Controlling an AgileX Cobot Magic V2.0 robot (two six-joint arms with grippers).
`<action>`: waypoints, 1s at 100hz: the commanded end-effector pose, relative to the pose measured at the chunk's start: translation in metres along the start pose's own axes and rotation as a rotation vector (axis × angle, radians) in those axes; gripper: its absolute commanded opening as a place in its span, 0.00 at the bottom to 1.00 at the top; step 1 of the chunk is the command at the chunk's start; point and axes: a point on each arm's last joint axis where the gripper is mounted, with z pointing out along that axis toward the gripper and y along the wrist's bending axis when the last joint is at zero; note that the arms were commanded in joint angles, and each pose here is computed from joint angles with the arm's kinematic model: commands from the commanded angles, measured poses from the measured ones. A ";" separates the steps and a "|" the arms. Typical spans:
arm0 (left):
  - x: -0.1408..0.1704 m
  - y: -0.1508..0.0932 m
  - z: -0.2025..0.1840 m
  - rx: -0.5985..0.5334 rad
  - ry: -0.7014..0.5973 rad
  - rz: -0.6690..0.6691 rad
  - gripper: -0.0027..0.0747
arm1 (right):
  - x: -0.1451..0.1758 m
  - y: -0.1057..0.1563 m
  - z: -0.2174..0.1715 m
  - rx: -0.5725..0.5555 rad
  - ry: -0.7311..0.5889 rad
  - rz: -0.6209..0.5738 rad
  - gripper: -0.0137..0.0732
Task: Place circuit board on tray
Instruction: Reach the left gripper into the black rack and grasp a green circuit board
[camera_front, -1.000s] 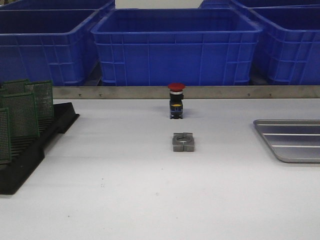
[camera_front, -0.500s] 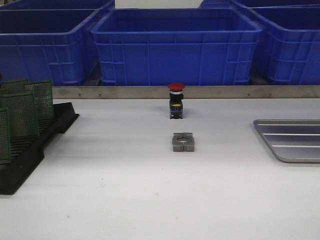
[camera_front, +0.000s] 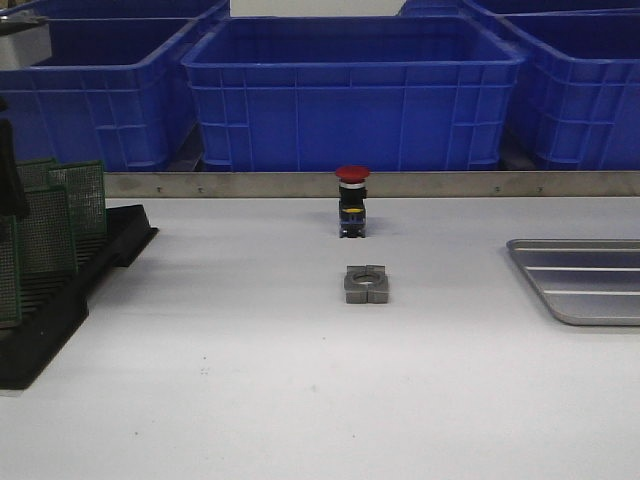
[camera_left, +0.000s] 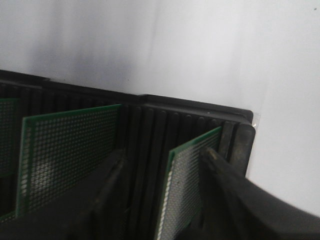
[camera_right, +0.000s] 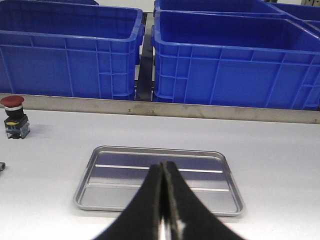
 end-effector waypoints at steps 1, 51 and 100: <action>-0.011 -0.001 -0.016 -0.024 -0.051 0.000 0.44 | -0.014 0.000 -0.003 0.001 -0.125 -0.011 0.03; -0.010 0.000 -0.011 -0.002 -0.053 -0.007 0.06 | -0.014 0.000 -0.003 0.001 -0.125 -0.011 0.03; -0.012 0.000 -0.016 0.013 -0.056 0.002 0.01 | -0.014 0.000 -0.003 0.001 -0.125 -0.011 0.03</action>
